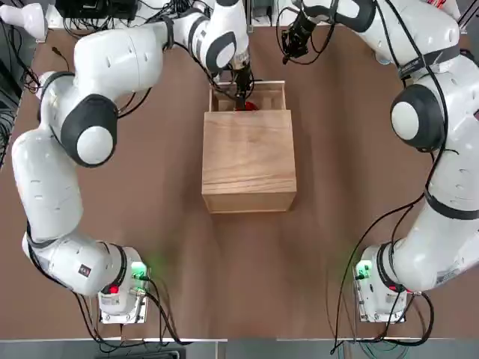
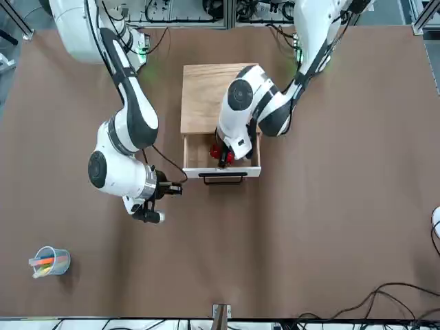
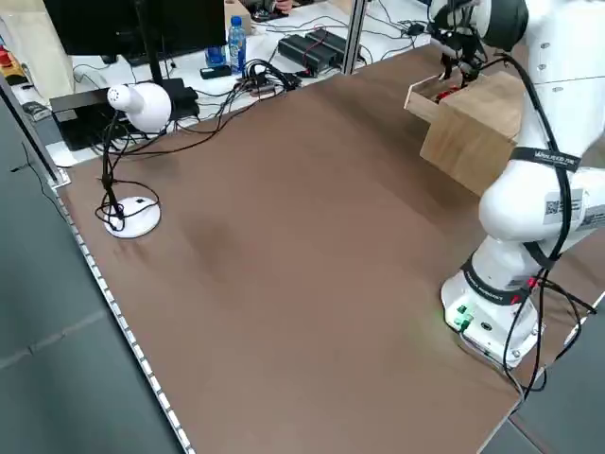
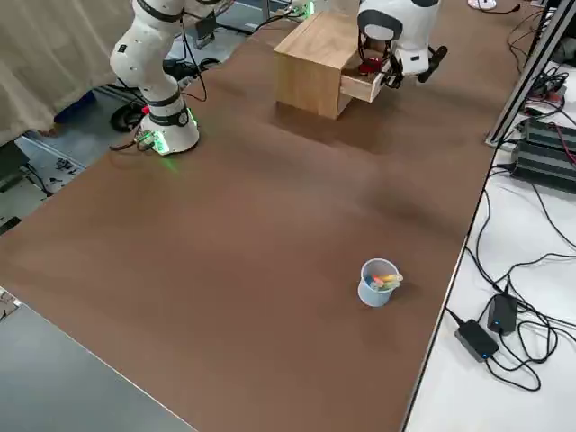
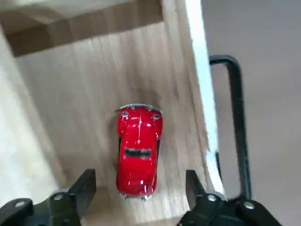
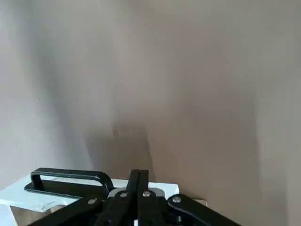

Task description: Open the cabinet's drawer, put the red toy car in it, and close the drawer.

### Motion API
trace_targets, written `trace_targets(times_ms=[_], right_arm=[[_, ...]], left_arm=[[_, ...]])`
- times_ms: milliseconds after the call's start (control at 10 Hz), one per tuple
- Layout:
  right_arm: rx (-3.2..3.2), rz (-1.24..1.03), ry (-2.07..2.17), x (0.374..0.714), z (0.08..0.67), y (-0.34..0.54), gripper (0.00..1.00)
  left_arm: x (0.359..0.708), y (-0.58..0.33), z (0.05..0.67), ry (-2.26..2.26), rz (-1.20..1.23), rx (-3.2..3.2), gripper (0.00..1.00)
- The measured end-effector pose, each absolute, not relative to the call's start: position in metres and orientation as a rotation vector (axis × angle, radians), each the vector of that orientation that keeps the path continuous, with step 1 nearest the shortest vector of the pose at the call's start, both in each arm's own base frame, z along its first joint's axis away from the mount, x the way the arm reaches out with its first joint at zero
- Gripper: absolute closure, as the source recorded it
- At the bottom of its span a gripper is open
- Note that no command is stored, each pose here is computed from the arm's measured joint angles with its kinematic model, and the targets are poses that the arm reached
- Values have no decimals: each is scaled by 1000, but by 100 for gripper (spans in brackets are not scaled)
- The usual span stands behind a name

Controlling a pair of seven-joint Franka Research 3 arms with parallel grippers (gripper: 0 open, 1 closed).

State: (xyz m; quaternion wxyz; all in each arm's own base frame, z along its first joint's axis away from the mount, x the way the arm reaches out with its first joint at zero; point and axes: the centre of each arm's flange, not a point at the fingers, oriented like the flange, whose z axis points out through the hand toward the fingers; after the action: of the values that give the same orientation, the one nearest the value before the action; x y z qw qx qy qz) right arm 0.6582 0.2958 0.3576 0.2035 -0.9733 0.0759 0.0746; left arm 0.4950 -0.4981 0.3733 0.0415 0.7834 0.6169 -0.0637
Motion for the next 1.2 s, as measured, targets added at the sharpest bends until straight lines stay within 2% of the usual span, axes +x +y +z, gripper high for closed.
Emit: trace_targets(times_ms=[300, 700, 900, 1200], right_arm=[[-2719, 238, 183, 650, 347, 314, 98], [-2662, 310, 161, 631, 335, 354, 98], [-2657, 339, 151, 624, 325, 367, 98], [-2649, 356, 161, 623, 318, 368, 98]], left_arm=[[493, -466, 434, 1871, -105, 2477, 12], [551, -338, 474, 1660, -1, 2631, 12], [566, -281, 495, 1510, 54, 2716, 11], [576, -200, 526, 1199, 8, 2845, 10]])
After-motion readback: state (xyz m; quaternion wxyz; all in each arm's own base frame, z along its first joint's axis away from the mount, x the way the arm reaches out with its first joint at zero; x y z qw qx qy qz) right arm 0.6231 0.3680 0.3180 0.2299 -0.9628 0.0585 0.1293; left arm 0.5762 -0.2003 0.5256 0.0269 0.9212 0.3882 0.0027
